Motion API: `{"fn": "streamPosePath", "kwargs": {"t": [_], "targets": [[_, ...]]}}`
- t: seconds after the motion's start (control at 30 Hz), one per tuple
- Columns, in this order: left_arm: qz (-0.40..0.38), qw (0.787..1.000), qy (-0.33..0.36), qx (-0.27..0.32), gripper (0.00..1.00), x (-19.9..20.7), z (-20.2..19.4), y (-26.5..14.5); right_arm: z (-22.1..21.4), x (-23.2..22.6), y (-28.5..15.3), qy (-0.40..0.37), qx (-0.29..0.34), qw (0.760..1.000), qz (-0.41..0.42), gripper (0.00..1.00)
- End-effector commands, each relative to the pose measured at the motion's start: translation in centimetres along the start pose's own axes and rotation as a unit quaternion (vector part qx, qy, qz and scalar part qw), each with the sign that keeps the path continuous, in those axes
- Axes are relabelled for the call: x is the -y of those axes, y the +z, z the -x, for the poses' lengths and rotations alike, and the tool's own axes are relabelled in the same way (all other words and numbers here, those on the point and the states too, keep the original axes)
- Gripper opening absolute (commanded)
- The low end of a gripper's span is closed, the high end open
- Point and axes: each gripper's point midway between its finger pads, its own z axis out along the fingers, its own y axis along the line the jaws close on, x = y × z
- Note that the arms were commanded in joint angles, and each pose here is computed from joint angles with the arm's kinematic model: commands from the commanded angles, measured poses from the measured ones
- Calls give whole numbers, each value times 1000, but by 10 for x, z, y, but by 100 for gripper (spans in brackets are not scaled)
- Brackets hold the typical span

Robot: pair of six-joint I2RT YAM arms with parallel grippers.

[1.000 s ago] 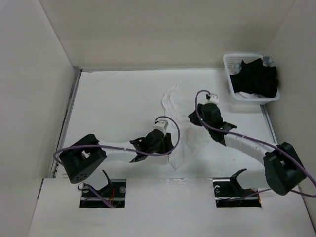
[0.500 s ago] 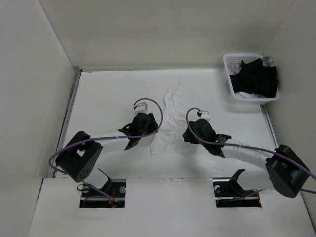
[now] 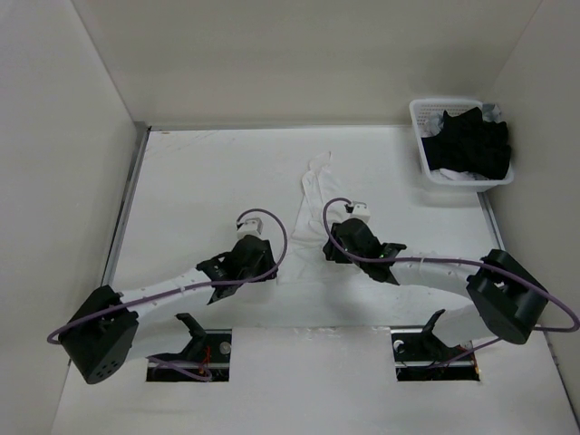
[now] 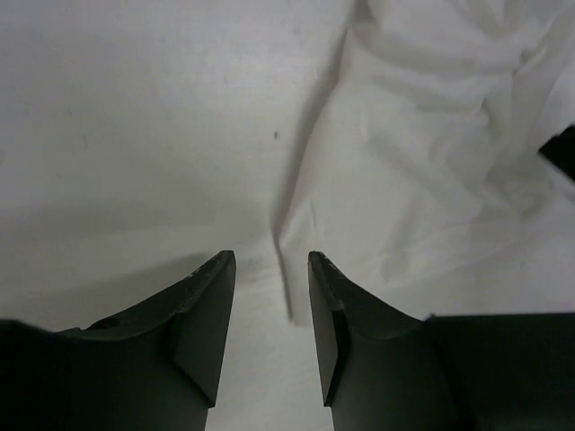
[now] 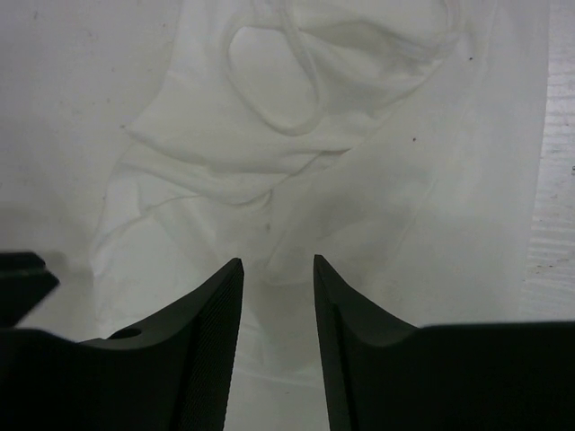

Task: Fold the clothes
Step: Flatten the tank top out

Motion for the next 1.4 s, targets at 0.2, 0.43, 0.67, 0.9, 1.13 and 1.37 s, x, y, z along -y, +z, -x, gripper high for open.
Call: {"fn": "streamPosePath", "kwargs": {"t": [0.2,0.43,0.67,0.9,1.13,1.37], "targets": [[6,996,-26,-85,43,-2,-47,-22,23,-15,-2,7,45,999,14,43],[-15,995,-34,-88,49,13,-47,-10,16,-11,-4,4,38,999,11,43],[-18,995,-19,-95,44,25,-48,1,10,-7,-2,1,29,1000,4,44],[-14,993,-15,-115,18,23,-61,3,1,-8,-2,-7,4,1000,-1,43],[-8,996,-27,-85,7,15,-45,2,-10,-13,3,-14,-16,1000,-8,36],[-7,997,-40,-68,6,6,-35,0,-3,-17,9,-7,1,1000,-7,13]]}}
